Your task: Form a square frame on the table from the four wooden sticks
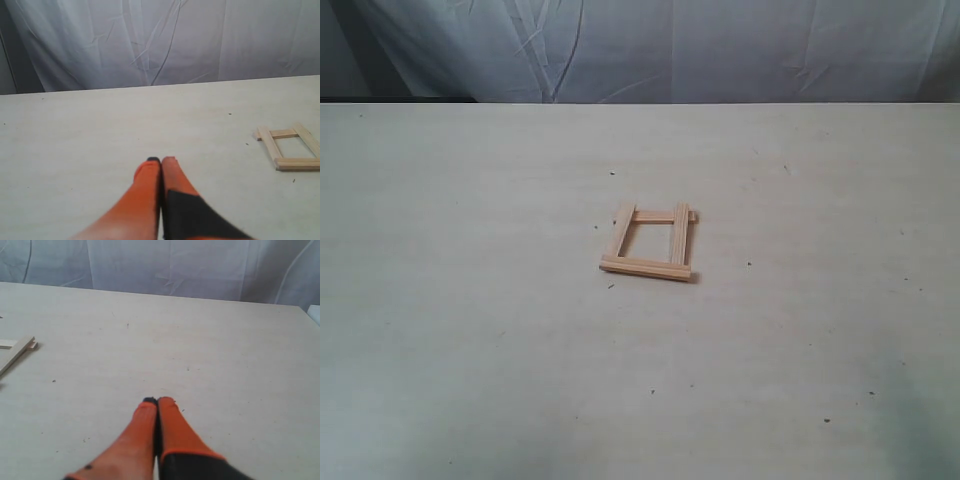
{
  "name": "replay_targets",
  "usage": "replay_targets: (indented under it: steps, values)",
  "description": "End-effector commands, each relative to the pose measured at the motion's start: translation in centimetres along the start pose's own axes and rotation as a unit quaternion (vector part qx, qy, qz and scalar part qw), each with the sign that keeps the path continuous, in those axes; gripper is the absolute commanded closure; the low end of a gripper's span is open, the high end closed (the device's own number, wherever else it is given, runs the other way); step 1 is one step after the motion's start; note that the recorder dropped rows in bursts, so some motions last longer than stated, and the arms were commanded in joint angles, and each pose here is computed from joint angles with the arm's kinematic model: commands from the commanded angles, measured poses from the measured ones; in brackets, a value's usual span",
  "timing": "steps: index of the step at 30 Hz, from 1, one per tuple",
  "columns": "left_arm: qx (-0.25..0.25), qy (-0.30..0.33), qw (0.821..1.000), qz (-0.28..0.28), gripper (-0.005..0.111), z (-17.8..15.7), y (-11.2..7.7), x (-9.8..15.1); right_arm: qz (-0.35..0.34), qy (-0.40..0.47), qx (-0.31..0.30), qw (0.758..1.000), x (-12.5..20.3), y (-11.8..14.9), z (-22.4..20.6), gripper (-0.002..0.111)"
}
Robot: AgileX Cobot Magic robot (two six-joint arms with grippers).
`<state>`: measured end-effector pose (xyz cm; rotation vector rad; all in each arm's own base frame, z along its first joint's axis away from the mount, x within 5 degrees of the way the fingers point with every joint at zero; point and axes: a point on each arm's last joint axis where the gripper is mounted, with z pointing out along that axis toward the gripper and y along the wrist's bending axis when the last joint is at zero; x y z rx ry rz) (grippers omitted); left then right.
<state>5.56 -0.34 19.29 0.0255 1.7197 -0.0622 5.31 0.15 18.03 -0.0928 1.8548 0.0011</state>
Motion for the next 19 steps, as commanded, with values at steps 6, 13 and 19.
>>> replay_targets:
  steps: [6, 13, 19]
  values:
    - [0.0, -0.006, 1.0, 0.001, 0.107, -0.01, 0.0, 0.01, -0.002, -0.008, 0.003, 1.0, -0.07, -0.03, -0.01, 0.108]
    - [0.0, -0.011, 1.0, 0.001, 0.107, -0.01, 0.0, -0.08, -0.002, -0.008, 0.003, 1.0, -0.07, -0.03, -0.01, 0.108]
    - [0.0, -0.011, 1.0, 0.001, 0.107, -0.01, 0.0, -0.08, -0.002, -0.008, 0.003, 1.0, -0.07, -0.03, -0.01, 0.108]
